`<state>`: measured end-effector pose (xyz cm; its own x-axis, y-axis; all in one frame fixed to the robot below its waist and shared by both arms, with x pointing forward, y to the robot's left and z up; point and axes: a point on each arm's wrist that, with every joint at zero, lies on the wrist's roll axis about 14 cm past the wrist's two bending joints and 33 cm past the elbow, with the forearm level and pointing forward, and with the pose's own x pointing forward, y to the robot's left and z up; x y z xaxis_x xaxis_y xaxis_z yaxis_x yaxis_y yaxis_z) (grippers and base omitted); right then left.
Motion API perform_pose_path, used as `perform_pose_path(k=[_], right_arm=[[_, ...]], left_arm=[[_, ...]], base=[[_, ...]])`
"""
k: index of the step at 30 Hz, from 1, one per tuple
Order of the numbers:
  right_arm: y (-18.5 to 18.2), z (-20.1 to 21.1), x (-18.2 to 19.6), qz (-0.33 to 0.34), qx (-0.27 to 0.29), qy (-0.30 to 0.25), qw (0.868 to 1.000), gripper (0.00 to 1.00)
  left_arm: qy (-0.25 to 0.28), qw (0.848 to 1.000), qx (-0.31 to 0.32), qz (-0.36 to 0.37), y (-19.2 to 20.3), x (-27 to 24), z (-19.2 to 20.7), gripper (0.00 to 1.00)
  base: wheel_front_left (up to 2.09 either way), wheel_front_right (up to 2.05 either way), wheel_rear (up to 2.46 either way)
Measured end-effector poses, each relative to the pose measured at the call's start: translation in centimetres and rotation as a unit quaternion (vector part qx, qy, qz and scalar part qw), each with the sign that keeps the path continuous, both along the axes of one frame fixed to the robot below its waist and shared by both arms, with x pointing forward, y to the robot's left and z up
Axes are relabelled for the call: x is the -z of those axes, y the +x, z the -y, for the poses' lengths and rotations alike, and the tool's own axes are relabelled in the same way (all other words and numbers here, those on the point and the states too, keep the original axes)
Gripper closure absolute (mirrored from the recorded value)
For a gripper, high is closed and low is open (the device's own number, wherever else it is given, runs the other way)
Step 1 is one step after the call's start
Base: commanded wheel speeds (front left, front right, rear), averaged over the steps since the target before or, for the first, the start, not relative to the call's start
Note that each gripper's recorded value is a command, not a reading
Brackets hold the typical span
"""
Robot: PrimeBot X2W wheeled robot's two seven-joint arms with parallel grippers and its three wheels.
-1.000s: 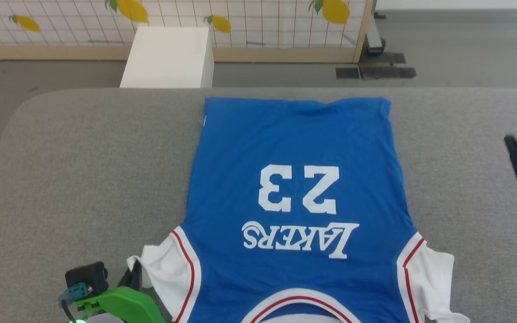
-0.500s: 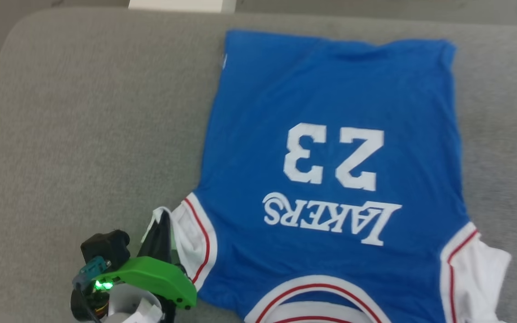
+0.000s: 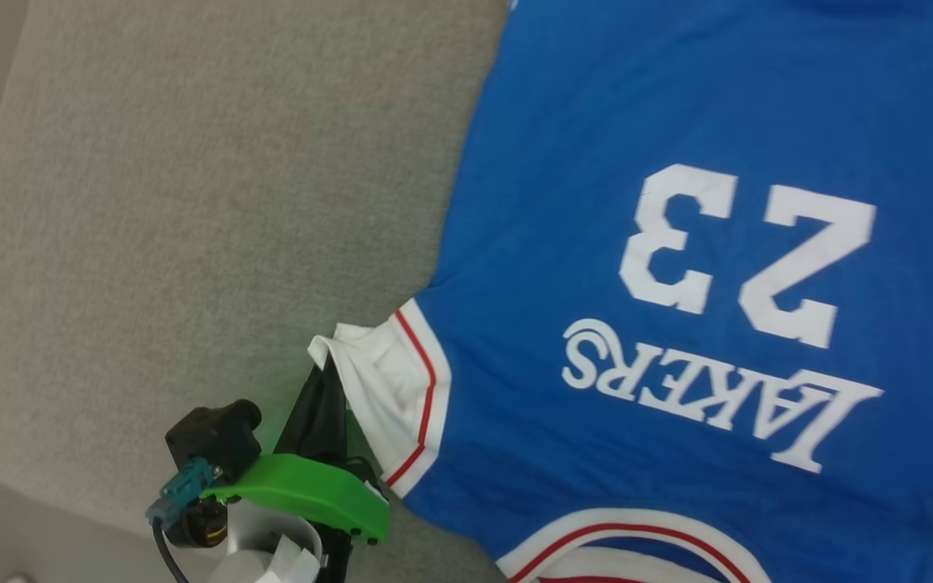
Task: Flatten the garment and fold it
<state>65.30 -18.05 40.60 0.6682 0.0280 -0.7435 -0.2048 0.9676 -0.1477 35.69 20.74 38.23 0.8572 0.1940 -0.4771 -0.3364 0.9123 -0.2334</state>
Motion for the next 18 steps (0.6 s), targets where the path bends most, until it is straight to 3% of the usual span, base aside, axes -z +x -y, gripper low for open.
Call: perform_pose_path(k=[4,10,11,12,18], right_arm=[[-0.4,-1.6,4.3,-0.066,-0.017,-0.012,0.998,0.00],[0.1,-2.4,5.9,-0.103,-0.024,-0.023,0.994,0.02],[0.1,-2.5,5.9,-0.105,-0.024,-0.020,0.994,0.87],[0.1,-2.5,5.7,-0.105,-0.023,-0.017,0.994,1.00],[-0.2,-3.3,4.0,-0.087,-0.024,0.003,0.996,1.00]], left_arm=[[0.009,1.000,-0.017,-0.013,-0.6,0.7,-0.9,1.00],[0.019,0.999,-0.028,-0.023,-0.8,1.3,-1.7,1.00],[0.020,0.999,-0.028,-0.024,-0.8,1.3,-1.7,1.00],[0.020,0.999,-0.028,-0.024,-0.7,1.4,-1.7,1.00],[0.021,0.999,-0.021,-0.020,-0.6,1.1,-1.7,1.00]], base=[[0.00,0.00,0.00],[0.00,0.00,0.00],[0.00,0.00,0.00],[0.00,0.00,0.00],[0.00,0.00,0.00]])
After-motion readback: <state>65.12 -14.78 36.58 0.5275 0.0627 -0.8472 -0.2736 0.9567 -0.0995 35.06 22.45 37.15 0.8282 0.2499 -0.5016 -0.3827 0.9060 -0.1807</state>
